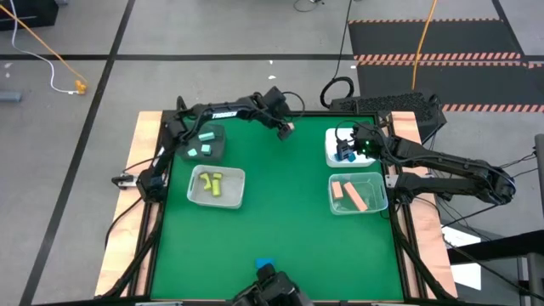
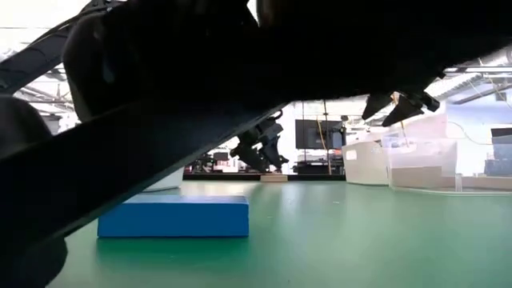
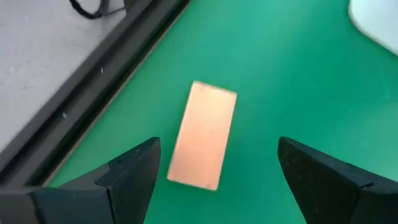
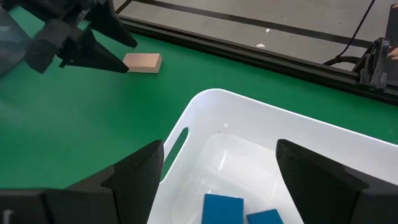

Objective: Sort & place blocks by color
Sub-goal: Put the brown block into the transparent bin

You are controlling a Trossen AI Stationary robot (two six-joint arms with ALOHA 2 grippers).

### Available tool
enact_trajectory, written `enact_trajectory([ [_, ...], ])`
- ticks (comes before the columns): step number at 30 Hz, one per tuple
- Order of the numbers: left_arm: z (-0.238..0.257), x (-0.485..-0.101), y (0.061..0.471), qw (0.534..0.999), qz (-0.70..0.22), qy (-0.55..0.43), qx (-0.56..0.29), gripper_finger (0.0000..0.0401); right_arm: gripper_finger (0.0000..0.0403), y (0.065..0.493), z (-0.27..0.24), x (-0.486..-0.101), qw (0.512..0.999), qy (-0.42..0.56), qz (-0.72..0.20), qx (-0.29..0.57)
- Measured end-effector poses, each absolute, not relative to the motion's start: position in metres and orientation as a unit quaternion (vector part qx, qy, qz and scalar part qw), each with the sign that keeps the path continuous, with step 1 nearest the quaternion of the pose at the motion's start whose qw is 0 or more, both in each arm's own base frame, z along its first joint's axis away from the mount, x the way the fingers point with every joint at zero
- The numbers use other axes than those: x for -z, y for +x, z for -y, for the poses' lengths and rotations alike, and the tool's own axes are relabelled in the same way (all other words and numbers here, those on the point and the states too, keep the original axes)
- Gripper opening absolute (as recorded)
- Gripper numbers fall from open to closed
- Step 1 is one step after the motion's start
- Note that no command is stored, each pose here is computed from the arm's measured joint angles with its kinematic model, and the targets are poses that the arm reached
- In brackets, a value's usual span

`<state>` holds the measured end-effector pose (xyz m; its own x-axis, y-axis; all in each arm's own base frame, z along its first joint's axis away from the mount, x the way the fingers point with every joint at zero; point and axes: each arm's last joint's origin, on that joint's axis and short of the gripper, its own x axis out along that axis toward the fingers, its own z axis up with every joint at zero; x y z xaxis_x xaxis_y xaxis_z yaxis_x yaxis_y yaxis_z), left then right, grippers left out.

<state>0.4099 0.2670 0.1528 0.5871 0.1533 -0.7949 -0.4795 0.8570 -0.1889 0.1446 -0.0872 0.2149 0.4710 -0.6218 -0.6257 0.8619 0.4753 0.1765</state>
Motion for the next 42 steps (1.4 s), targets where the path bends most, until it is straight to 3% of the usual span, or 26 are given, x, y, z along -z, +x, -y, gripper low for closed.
enact_trajectory([
  [6,-0.266,-0.152,0.409,0.872,-0.429,-0.175,-0.156,0.0321,0.0302,0.145,0.087,-0.215,0.822,0.243,-0.247,0.451],
  [17,-0.256,-0.148,0.406,0.87,-0.486,-0.041,-0.069,0.025,0.0302,0.145,0.087,-0.215,0.822,0.243,-0.247,0.451],
  [23,-0.248,-0.145,0.412,0.857,-0.508,0.016,-0.081,0.0246,0.0302,0.145,0.087,-0.215,0.822,0.243,-0.247,0.451],
  [30,-0.248,-0.142,0.41,0.852,-0.518,0.015,-0.08,0.0243,0.0302,0.145,0.087,-0.215,0.822,0.243,-0.247,0.451],
  [42,-0.238,-0.14,0.415,0.849,-0.522,0.0,-0.084,0.0141,0.0302,0.145,0.087,-0.215,0.822,0.243,-0.248,0.451],
])
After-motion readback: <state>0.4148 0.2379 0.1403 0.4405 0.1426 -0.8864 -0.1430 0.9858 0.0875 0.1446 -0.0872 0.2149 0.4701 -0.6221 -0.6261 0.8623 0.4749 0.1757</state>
